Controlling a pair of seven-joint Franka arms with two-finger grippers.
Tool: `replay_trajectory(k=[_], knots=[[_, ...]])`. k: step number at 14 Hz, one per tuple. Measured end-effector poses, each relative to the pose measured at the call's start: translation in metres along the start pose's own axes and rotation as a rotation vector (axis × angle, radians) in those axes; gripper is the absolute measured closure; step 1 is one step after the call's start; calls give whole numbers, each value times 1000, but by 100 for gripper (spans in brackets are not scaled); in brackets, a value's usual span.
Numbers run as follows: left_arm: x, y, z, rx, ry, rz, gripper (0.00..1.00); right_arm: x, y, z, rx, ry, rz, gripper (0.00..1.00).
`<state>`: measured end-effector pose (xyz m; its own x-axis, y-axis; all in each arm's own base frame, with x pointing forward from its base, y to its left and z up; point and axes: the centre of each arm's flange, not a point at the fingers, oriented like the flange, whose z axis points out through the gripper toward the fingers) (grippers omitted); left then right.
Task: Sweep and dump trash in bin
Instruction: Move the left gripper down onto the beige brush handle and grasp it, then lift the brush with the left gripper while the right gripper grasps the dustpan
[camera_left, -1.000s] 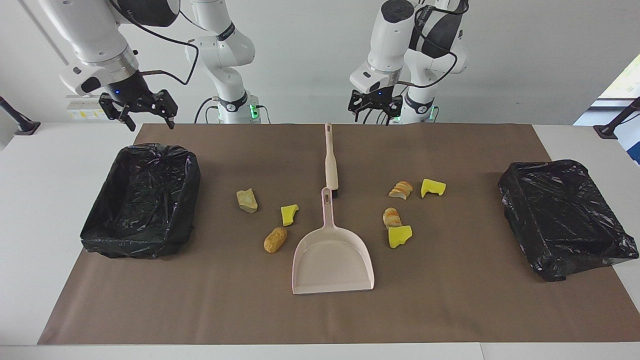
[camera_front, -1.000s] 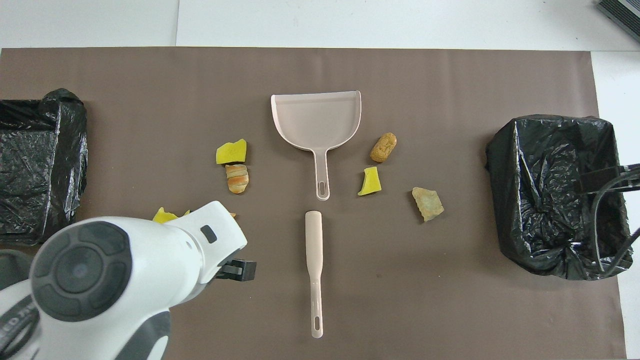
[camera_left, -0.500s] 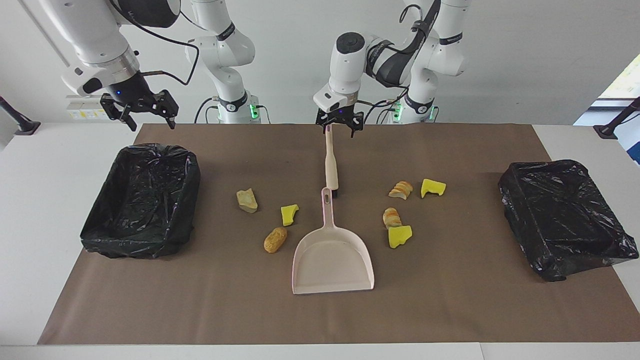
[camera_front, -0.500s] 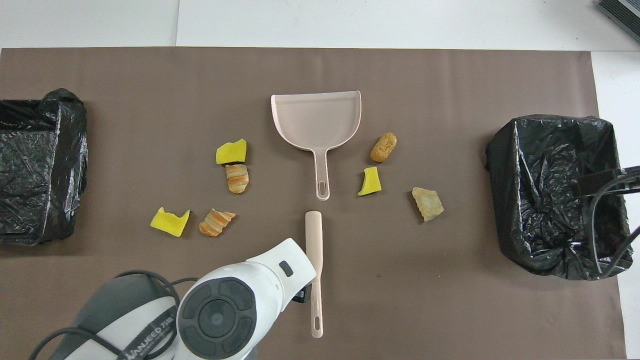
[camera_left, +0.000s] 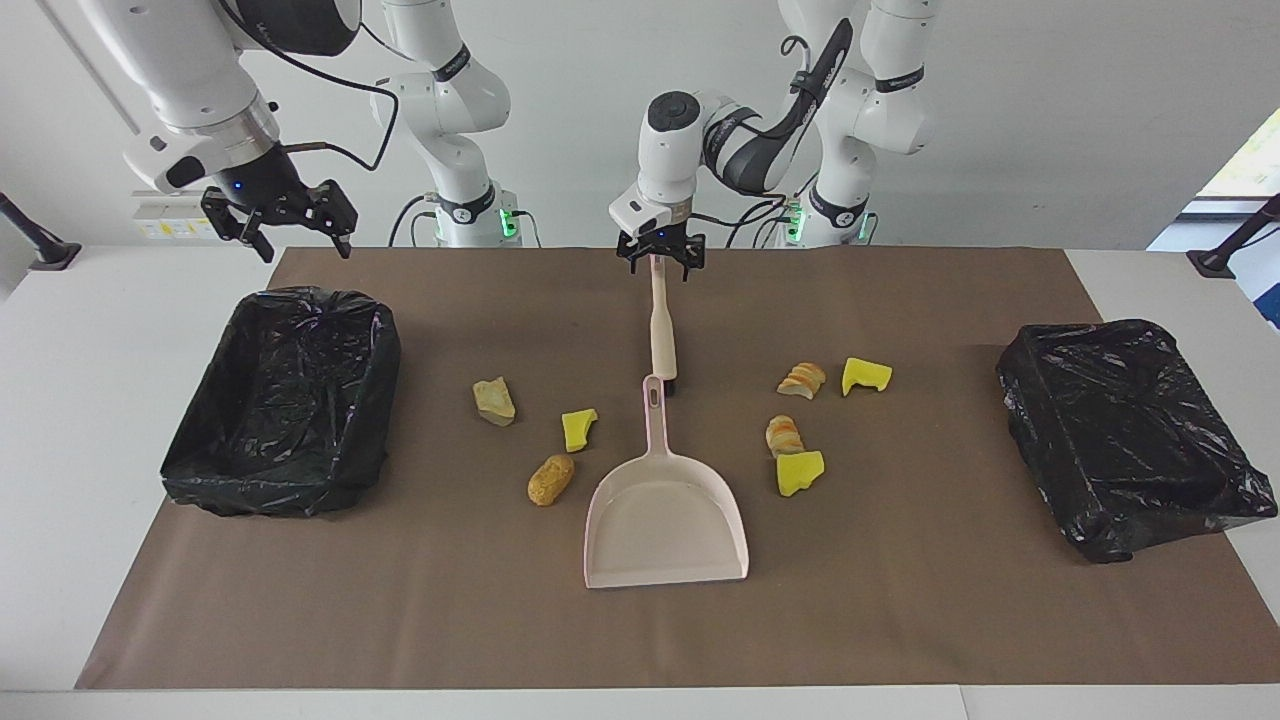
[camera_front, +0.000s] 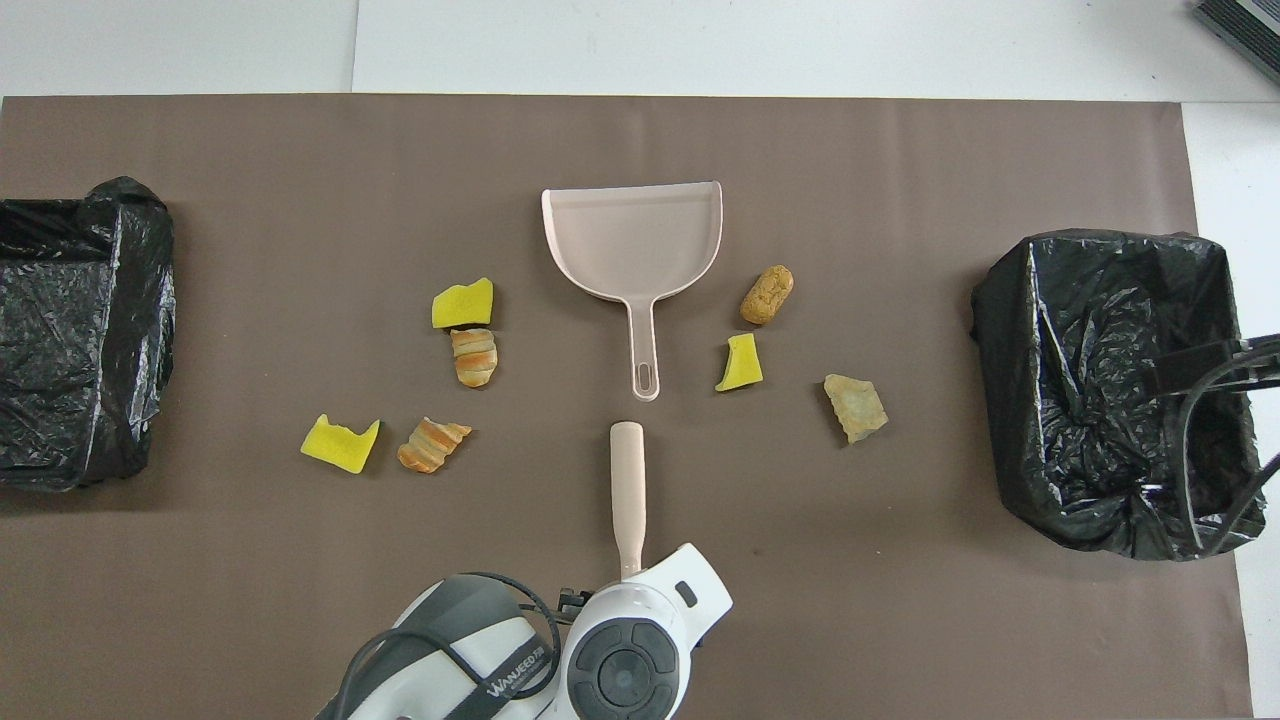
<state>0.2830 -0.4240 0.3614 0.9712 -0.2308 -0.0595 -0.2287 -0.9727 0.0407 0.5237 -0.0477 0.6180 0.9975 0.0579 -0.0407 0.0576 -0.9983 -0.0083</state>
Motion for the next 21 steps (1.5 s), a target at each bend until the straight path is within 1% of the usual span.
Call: replay_trajectory(k=[1, 2, 3, 5, 6, 7, 8, 9, 10, 11, 12, 13, 16, 18, 19, 21], knots=[[0, 0, 1, 1, -2, -1, 7, 0, 0, 0, 0, 0, 0, 0], [0, 0, 2, 2, -4, -7, 7, 0, 0, 0, 0, 0, 0, 0], [0, -1, 2, 3, -5, -17, 13, 0, 0, 0, 0, 0, 0, 0], [-1, -1, 4, 5, -7, -26, 35, 0, 0, 0, 0, 0, 0, 0], [-1, -1, 4, 7, -8, -27, 35, 0, 0, 0, 0, -1, 0, 0], [-2, -2, 5, 9, -11, -27, 38, 0, 0, 0, 0, -1, 0, 0], [-2, -2, 6, 11, -13, -27, 39, 0, 0, 0, 0, -1, 0, 0], [-3, -3, 7, 13, -15, -26, 44, 0, 0, 0, 0, -1, 0, 0], [-4, -3, 9, 15, -18, -26, 44, 0, 0, 0, 0, -1, 0, 0], [-4, -3, 9, 17, -20, -26, 52, 0, 0, 0, 0, -1, 0, 0], [-4, -4, 10, 20, -23, -27, 66, 0, 0, 0, 0, -1, 0, 0], [-5, -4, 10, 25, -29, -27, 74, 0, 0, 0, 0, 0, 0, 0], [-4, -9, 5, 47, -56, -37, 74, 0, 0, 0, 0, 0, 0, 0], [3, -16, -5, 61, -77, -60, 74, 0, -1, 1, 0, -1, -2, 0], [10, -24, -9, 61, -79, -83, 74, 1, -4, 2, 0, -4, -7, 0], [36, -57, -16, 52, -76, -169, 74, 4, -15, 6, -9, -13, 14, 0]])
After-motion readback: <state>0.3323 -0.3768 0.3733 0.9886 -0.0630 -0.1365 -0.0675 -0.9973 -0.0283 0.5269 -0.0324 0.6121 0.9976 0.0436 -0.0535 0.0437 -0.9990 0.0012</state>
